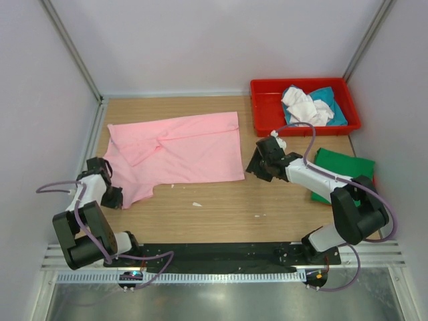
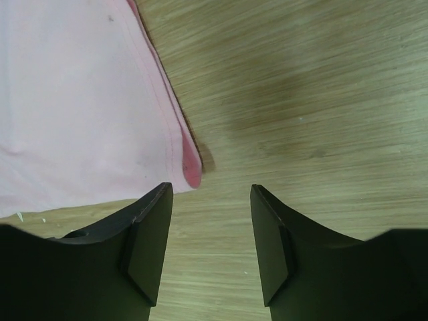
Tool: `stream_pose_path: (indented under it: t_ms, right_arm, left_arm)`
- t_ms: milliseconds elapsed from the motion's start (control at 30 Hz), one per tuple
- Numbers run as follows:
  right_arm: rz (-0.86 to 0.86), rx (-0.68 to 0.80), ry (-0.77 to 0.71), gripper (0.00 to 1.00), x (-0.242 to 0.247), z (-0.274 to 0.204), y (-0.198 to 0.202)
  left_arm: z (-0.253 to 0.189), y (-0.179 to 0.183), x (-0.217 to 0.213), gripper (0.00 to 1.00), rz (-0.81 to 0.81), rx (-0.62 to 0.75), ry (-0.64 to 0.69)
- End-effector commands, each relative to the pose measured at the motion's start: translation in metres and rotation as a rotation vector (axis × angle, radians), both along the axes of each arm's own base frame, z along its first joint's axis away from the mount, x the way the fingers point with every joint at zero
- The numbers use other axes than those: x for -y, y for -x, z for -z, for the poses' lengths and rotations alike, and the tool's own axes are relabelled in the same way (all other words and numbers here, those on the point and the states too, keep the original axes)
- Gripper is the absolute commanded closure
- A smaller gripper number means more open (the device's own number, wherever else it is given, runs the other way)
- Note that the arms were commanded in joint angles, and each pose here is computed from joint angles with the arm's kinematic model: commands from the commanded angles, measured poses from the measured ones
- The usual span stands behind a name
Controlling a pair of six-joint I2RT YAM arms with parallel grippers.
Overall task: Fold and stack the t-shirts
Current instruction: Fold the tshirt
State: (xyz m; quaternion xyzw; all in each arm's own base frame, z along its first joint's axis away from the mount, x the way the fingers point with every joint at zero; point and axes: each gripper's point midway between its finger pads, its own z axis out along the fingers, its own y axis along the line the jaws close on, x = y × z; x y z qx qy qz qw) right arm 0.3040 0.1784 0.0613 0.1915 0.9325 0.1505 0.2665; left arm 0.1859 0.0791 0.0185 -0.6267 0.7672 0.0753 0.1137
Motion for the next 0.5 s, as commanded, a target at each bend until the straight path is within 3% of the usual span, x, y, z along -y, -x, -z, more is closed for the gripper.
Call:
stream_pose_path:
  t_ms: [0, 467]
  right_arm:
    - [0.049, 0.025, -0.054, 0.45, -0.005, -0.004, -0.003]
    - [0.060, -0.011, -0.132, 0.47, -0.026, 0.022, 0.000]
  left_arm:
    - [-0.015, -0.005, -0.009, 1.00, 0.017, 0.029, -0.047]
    - [-0.006, 0.001, -0.003, 1.00, 0.043, 0.017, -0.024]
